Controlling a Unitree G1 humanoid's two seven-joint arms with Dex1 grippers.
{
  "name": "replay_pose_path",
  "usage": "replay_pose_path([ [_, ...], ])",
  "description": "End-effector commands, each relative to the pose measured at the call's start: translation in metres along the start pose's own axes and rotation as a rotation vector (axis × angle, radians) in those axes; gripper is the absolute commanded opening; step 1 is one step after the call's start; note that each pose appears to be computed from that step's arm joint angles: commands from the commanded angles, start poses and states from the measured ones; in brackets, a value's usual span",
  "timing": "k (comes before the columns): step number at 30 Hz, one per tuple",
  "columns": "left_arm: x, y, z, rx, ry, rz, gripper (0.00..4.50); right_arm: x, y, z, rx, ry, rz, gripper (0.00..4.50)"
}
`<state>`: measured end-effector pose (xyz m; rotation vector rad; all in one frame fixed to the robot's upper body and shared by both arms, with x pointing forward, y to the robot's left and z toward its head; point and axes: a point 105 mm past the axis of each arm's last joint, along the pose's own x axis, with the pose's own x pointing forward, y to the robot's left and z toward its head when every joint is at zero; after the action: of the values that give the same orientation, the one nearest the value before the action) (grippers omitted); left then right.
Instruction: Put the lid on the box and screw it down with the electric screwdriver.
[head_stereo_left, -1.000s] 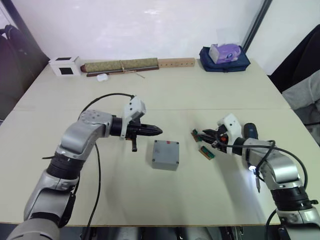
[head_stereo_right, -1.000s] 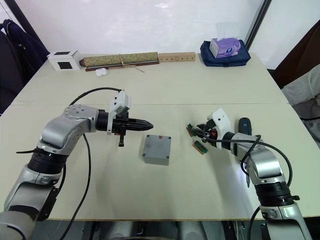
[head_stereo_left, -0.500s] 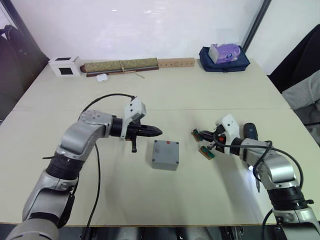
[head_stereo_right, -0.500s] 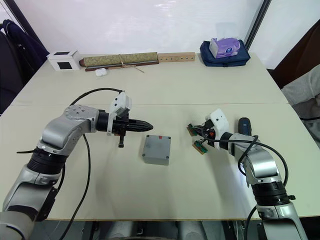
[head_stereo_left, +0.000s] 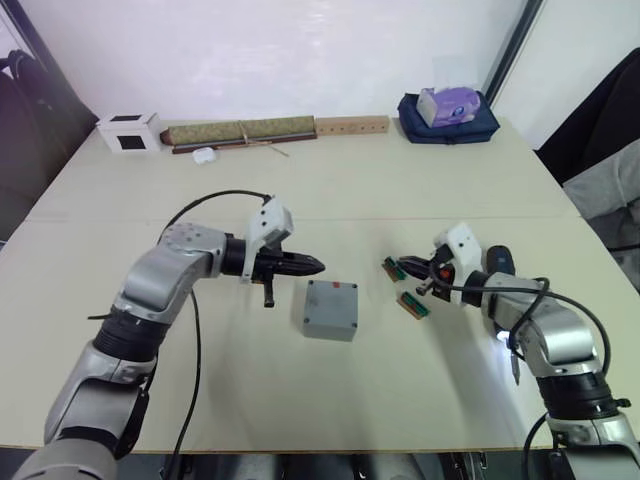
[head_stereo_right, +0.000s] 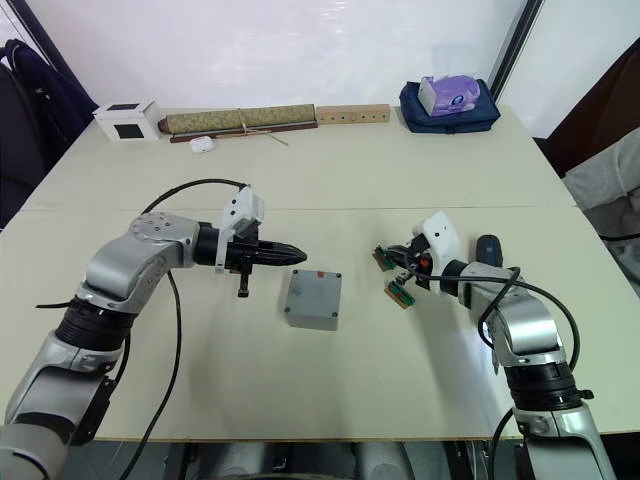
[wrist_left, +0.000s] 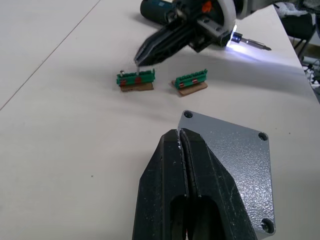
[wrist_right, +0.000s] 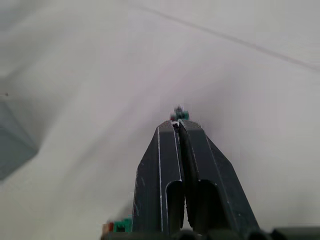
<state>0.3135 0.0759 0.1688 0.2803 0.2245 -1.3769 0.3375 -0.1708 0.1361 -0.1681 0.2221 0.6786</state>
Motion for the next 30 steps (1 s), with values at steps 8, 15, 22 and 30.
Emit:
replay_pose_path([
  [8,-0.024,-0.007,-0.018,-0.022,0.054,-0.004,0.00,-0.011,0.040,0.040,-0.144,-0.057,0.131,0.05],
  [15,-0.027,-0.010,-0.017,-0.033,0.043,0.003,0.00,-0.008,0.089,0.037,-0.097,-0.068,0.273,0.05],
  [22,-0.025,-0.011,-0.015,-0.035,0.031,-0.001,0.00,-0.005,0.095,0.028,-0.085,-0.044,0.288,0.05],
  [30,-0.022,-0.008,-0.013,-0.034,0.023,0.000,0.00,-0.005,0.092,0.015,-0.097,0.019,0.281,0.05],
])
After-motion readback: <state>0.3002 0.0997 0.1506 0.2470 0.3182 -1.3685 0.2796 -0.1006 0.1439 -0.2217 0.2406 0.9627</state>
